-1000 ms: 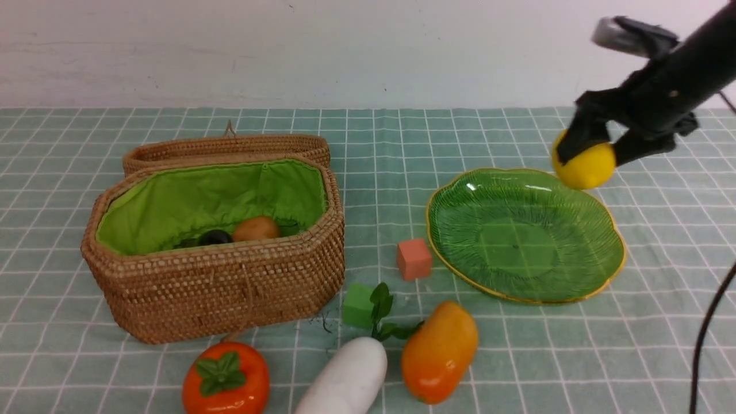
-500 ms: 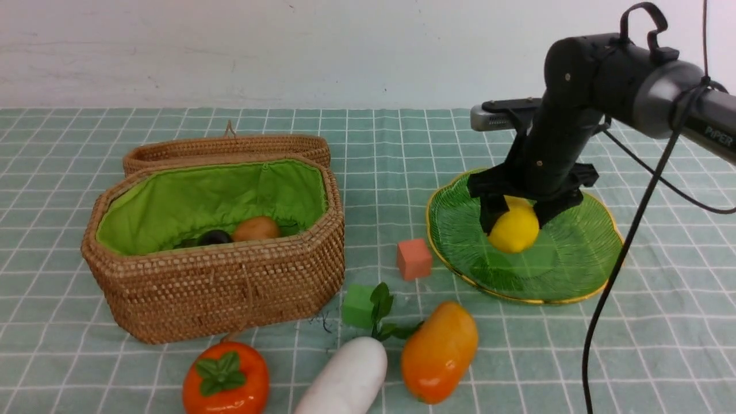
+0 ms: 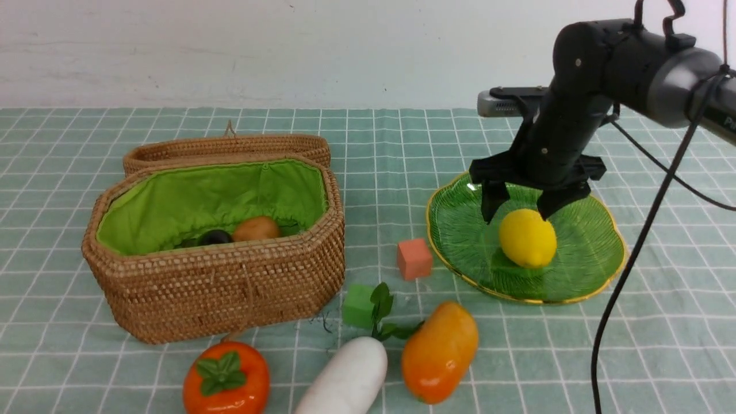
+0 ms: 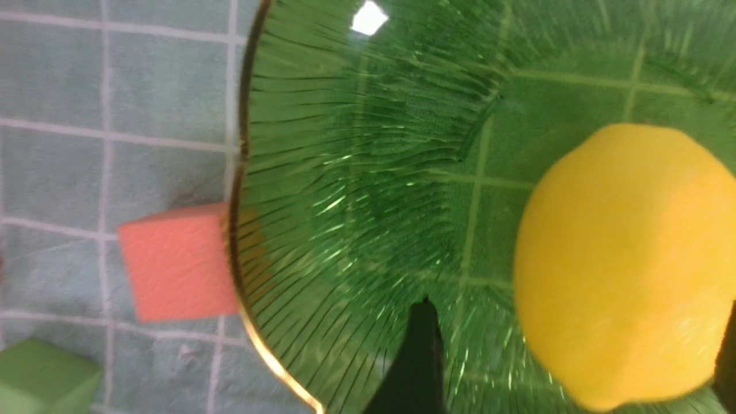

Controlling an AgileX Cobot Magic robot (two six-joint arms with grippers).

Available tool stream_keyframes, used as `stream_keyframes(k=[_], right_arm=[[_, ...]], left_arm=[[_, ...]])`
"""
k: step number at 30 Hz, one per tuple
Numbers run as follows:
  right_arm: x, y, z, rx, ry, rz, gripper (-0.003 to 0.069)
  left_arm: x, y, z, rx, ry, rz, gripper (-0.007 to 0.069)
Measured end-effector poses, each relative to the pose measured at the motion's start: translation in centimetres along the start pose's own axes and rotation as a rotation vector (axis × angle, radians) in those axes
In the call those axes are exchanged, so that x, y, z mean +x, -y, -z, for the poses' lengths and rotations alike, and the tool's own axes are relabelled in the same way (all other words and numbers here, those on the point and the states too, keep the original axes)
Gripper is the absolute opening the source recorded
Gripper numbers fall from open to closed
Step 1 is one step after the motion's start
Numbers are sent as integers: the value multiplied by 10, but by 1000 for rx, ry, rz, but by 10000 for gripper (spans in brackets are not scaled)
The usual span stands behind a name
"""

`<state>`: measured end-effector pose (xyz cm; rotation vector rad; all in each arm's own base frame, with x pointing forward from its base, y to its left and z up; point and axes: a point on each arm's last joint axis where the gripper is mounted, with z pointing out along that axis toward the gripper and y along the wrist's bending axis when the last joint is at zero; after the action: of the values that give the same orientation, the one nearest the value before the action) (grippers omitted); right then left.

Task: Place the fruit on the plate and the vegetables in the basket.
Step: Use the right arm to grab a lemon and put it into the right plate, then use the right arm to grab a mango and put it into the right plate

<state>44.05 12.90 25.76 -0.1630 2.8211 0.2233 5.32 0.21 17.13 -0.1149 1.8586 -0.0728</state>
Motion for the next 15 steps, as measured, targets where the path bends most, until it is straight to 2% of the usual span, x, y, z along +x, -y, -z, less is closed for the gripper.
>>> stream_keyframes(k=[3,7,11,15], right_arm=[[11,-2,27,-22,29,-6,562],[44,-6,53,-110,46,-63,524],[73,-15,67,-189,74,-111,521],[105,-42,69,-227,97,-63,527]], left_arm=[[0,0,0,0,0,0,239],[0,0,0,0,0,0,239],[0,0,0,0,0,0,239],[0,0,0,0,0,0,239]])
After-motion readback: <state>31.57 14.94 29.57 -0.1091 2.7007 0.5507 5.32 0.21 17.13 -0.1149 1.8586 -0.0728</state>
